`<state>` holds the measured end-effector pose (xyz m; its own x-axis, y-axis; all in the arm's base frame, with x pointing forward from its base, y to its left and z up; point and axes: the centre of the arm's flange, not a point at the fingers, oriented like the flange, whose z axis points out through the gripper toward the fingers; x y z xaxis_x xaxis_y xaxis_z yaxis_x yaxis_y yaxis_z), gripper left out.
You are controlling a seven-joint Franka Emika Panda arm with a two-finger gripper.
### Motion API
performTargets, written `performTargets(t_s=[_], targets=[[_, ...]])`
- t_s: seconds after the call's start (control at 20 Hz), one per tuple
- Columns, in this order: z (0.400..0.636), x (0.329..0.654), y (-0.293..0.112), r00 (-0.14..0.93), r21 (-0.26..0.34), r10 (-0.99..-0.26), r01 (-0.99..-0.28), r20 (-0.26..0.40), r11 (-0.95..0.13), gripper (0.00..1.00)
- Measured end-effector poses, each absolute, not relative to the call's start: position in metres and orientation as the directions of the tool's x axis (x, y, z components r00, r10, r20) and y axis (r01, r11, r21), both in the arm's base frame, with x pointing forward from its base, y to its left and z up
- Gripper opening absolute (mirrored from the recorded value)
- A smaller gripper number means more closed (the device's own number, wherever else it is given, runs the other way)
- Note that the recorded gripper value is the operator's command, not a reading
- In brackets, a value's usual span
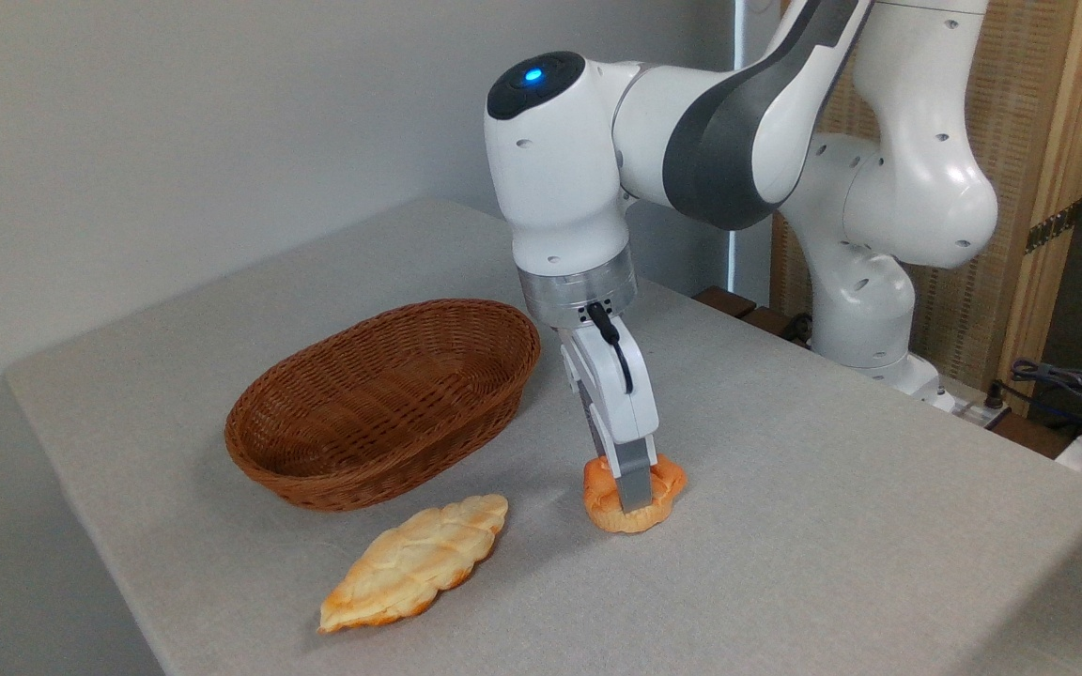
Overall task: Put bread into the basket
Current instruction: 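Close the gripper on the orange roll and lift it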
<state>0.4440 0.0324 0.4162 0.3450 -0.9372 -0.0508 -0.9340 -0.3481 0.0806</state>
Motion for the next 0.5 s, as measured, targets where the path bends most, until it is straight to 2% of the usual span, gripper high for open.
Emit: performTargets(t_s=[0.2, 0.3, 0.5], targets=[[0.417, 0.444, 0.032, 0.345, 0.079, -0.937, -0.934, -0.05, -0.348, 0.58], [0.421, 0.446, 0.034, 0.348, 0.072, -0.936, -0.934, -0.048, -0.351, 0.52], [0.452, 0.457, 0.036, 0.353, 0.086, -0.934, -0.93, -0.055, -0.356, 0.51]])
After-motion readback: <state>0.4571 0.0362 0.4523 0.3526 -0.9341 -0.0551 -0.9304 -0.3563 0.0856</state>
